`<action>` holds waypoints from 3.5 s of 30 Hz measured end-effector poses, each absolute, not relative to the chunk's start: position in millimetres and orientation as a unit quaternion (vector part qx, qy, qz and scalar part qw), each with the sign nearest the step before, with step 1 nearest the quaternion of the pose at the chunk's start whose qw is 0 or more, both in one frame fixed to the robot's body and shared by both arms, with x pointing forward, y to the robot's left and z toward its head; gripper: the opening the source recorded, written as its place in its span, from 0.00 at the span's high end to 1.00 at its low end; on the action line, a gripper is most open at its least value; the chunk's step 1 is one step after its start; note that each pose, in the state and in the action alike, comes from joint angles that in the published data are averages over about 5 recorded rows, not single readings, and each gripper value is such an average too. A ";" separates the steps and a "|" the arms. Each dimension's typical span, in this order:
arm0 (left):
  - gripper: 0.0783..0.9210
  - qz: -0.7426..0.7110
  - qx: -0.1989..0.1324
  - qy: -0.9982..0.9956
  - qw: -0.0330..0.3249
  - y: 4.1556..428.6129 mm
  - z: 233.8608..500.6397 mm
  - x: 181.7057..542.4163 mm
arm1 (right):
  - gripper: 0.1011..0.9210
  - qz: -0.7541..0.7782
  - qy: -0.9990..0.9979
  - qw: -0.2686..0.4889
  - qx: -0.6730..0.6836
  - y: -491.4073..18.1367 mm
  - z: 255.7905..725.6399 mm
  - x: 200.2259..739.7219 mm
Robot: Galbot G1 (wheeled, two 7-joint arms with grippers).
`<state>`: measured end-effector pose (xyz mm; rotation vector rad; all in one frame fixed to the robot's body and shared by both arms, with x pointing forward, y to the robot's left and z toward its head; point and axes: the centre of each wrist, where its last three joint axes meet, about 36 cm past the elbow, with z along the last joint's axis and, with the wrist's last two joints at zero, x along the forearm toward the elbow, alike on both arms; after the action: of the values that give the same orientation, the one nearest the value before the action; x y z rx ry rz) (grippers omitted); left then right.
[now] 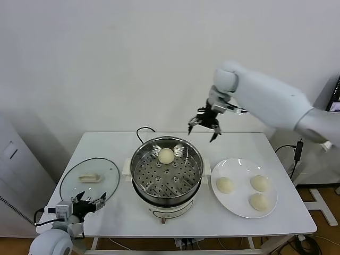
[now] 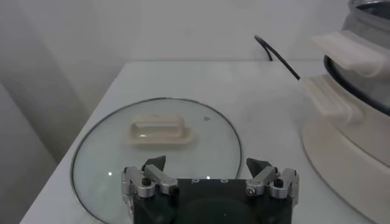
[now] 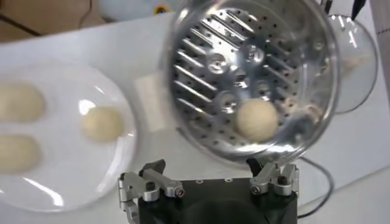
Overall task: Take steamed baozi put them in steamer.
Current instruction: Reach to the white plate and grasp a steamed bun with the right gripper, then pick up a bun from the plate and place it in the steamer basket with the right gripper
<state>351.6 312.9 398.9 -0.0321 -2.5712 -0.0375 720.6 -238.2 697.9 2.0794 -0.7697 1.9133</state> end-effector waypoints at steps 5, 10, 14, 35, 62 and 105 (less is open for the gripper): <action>0.12 -0.011 -0.011 -0.959 0.282 311.6 397.9 349.8 | 0.12 0.604 -0.351 0.204 0.686 -268.0 680.2 710.5; 0.12 -0.009 -0.009 -0.959 0.282 310.8 398.1 347.8 | 0.12 0.567 -0.408 0.276 0.660 -290.9 660.1 701.9; 0.12 -0.008 -0.008 -0.960 0.281 309.2 398.7 347.5 | 0.12 0.544 -0.442 0.317 0.639 -306.7 641.5 696.3; 0.12 -0.007 -0.006 -0.960 0.282 302.9 397.3 347.9 | 0.12 0.501 -0.491 0.397 0.592 -325.8 524.7 676.4; 0.12 -0.011 -0.003 -0.959 0.283 304.8 395.4 348.8 | 0.47 0.495 -0.506 0.404 0.579 -325.9 460.3 665.6; 0.12 -0.012 -0.010 -0.961 0.277 298.7 402.3 349.4 | 0.55 0.479 -0.558 0.335 0.589 -224.9 745.5 669.6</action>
<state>349.4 298.7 402.3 -0.0268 -2.5794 -0.0331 669.6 -224.9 745.5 1.5373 -1.4558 1.2509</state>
